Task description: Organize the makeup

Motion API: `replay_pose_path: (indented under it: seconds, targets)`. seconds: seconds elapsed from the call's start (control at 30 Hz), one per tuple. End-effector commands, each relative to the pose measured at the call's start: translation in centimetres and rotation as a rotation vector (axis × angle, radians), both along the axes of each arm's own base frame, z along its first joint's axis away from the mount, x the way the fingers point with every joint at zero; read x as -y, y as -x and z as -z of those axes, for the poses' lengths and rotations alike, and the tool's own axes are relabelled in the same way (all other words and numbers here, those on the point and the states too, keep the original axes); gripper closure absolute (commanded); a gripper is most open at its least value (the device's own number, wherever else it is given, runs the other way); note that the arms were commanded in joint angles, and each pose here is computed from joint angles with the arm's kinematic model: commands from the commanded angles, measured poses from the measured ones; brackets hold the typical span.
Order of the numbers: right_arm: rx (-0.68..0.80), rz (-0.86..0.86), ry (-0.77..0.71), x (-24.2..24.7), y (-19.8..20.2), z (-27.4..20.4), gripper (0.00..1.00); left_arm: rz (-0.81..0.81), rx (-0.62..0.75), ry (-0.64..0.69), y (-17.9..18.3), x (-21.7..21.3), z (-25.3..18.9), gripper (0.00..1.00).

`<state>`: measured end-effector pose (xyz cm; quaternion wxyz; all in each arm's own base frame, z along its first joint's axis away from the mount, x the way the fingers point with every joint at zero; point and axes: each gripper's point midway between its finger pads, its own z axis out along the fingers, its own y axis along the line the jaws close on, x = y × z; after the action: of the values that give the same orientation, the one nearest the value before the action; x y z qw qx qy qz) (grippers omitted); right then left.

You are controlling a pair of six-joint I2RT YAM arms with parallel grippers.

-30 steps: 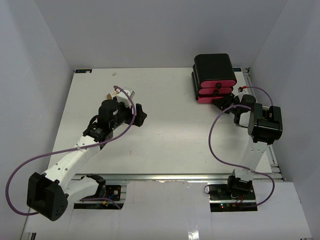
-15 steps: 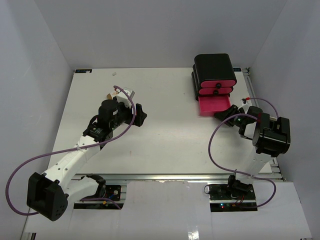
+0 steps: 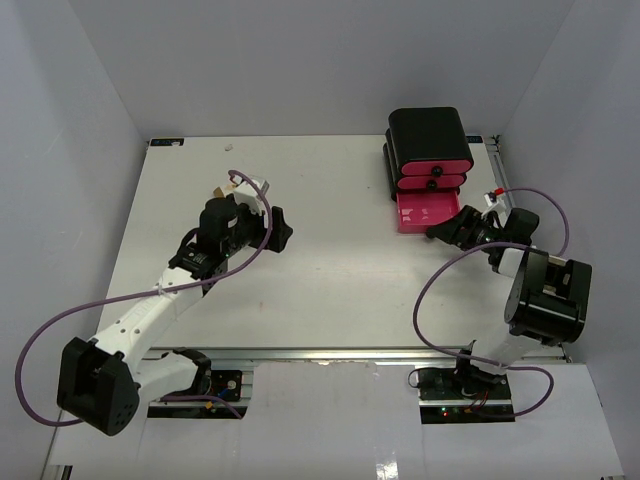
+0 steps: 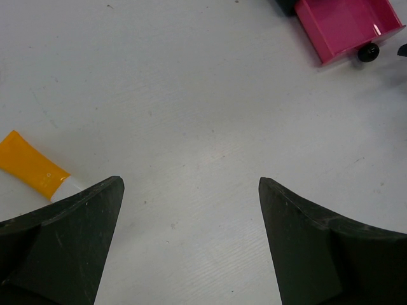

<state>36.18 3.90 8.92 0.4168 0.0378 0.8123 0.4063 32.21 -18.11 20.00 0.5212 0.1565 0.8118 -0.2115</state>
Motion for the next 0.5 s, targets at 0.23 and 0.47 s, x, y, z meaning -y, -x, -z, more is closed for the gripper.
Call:
replay_pose_path:
  seconds: [0.23,0.47]
  targets:
    - [0.421,-0.262,0.513,-2.6,4.5,-12.3,0.1,-0.125,-0.306,0.103,-2.0,-1.5,5.5,0.02]
    - [0.61,-0.29,0.435,-5.6,7.0,-13.6,0.08,-0.488,-0.575,0.138,-4.5,-7.1,11.3,0.03]
